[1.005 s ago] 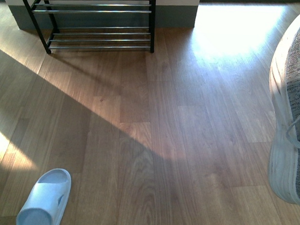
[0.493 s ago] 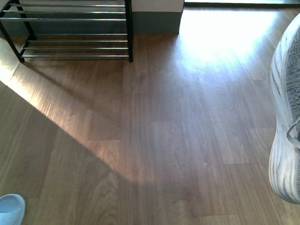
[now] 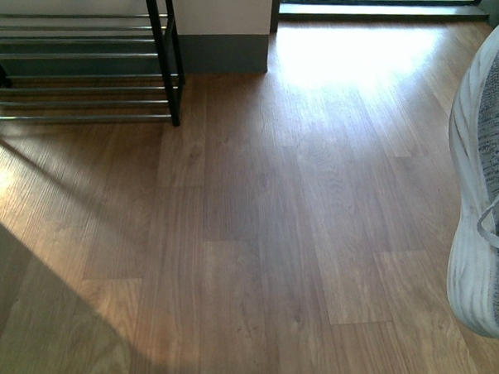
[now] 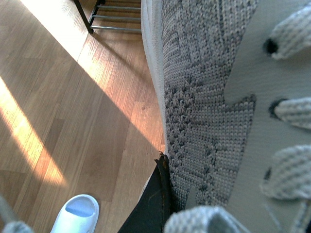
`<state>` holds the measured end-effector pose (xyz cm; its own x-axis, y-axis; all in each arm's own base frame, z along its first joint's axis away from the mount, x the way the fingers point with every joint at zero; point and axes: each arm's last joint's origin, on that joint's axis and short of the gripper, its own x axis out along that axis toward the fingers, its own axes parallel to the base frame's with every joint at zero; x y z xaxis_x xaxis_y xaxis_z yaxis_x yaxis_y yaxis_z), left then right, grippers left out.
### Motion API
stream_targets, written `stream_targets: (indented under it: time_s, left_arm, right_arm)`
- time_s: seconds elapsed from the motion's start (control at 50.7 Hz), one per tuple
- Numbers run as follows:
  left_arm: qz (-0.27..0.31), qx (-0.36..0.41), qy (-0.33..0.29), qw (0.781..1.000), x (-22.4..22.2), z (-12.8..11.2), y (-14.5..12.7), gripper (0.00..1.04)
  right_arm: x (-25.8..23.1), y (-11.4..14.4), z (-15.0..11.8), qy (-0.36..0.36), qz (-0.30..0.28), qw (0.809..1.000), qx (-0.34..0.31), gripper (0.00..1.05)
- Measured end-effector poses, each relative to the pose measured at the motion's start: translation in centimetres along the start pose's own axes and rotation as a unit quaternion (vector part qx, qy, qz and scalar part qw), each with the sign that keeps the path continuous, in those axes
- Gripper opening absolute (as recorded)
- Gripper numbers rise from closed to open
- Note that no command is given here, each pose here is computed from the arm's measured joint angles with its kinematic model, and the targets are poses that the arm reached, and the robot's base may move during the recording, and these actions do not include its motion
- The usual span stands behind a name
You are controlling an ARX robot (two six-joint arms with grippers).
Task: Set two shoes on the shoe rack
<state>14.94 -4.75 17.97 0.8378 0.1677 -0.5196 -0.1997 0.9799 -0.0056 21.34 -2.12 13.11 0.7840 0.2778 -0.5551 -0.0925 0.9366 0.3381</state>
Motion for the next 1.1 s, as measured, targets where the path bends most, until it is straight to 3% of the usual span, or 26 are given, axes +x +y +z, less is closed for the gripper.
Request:
stream_targets:
  time_s: [1.104]
  left_arm:
    - [0.001,0.0,0.0,1.0,0.01,-0.02,0.02,0.03]
  right_arm:
    - [0.01,0.04,-0.01,0.001,0.003,1.0,0.0,0.04]
